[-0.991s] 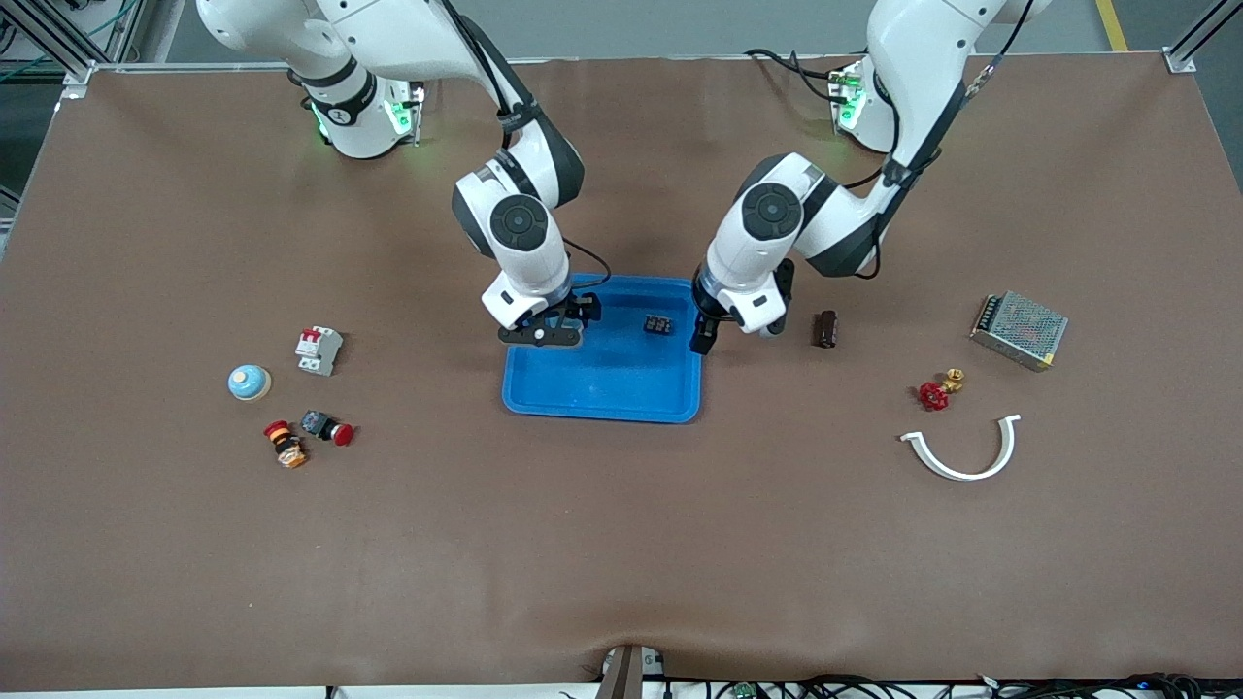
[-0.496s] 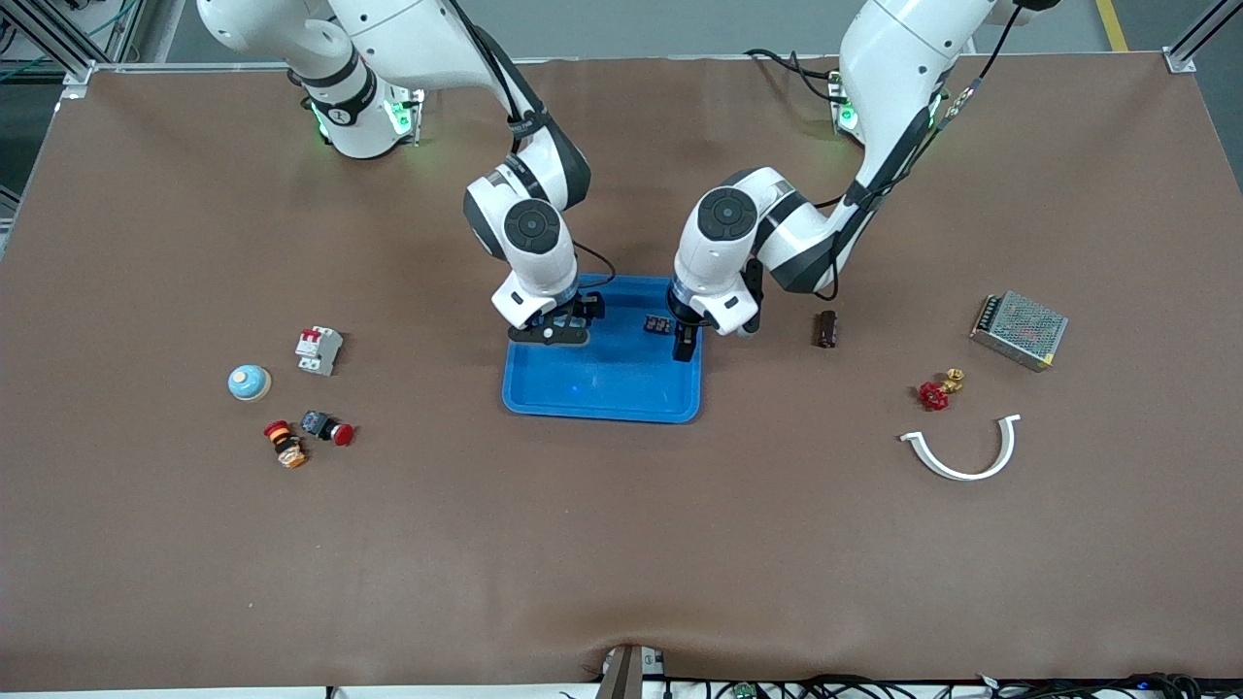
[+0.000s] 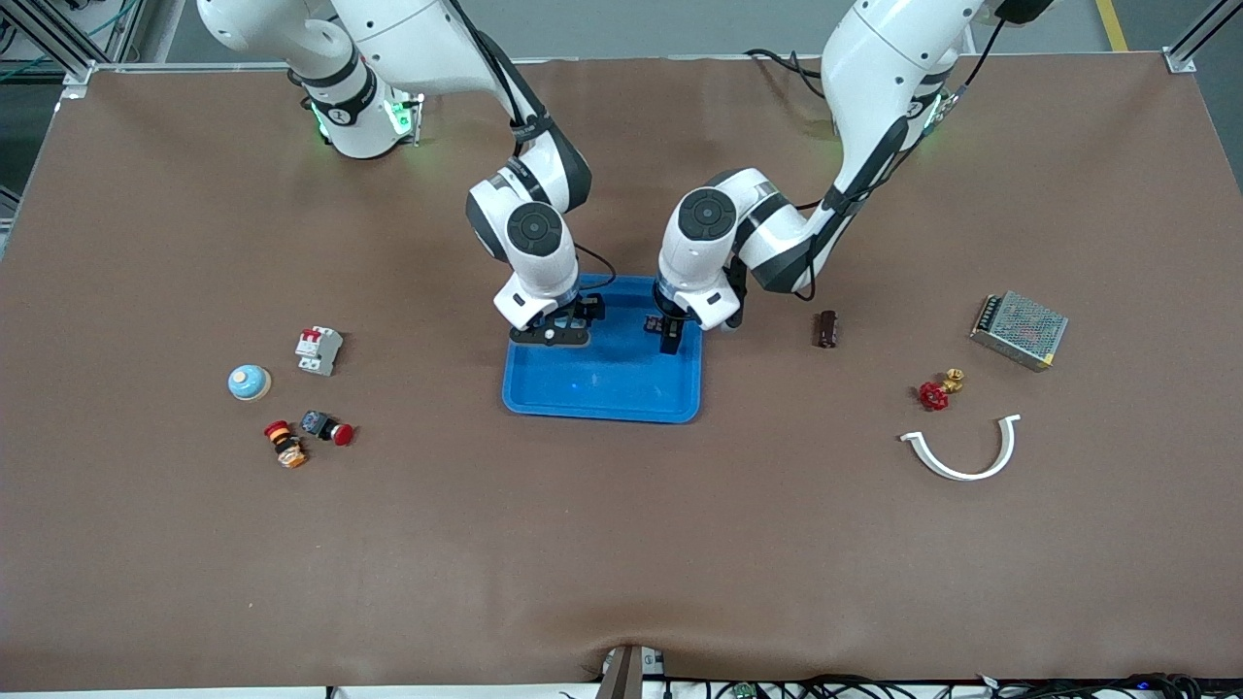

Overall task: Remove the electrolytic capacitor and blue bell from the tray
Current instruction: 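Grasp the second capacitor with the left gripper while the right grasps the dome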

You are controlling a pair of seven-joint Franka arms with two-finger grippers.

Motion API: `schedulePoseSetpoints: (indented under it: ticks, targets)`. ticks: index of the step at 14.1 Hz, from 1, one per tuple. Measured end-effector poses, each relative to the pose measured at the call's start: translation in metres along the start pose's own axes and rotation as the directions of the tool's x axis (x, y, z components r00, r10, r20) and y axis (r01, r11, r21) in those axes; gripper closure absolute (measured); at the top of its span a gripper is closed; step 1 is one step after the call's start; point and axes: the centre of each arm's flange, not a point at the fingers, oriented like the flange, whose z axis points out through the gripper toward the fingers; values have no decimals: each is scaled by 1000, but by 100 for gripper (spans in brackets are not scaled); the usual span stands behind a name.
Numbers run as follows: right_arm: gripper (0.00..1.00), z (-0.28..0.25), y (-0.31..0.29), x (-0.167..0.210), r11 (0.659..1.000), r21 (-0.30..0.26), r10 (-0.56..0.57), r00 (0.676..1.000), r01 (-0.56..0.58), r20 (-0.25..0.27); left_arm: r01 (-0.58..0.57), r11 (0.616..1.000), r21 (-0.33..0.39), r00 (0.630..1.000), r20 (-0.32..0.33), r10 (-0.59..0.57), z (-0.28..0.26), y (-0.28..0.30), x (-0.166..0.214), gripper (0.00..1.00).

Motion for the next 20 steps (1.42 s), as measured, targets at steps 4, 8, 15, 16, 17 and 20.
schedulePoseSetpoints:
  ticks: [4,8,15,16,17,20]
  targets:
    - [7,6,-5,-6,1000,1,-14,1000,14,-8,-10,1000,0,1000,2,10,2,-2,-7,0]
    - [33,4,-6,-6,1000,6,-14,1000,15,-13,-16,1000,-7,1000,-7,16,10,2,-10,0]
    - [33,-52,14,13,999,-39,-10,998,13,59,-26,1000,-7,1000,-15,26,21,-1,-18,0]
    - [33,-81,30,25,999,-42,-31,997,34,78,-22,1000,-7,1000,-15,22,21,-1,-19,0]
    - [33,-112,54,38,998,-35,-53,995,56,90,-5,1000,-9,1000,-15,5,21,0,-19,1]
    - [33,-181,144,78,987,3,-162,982,162,93,-8,999,-38,999,-35,7,19,7,-16,26]
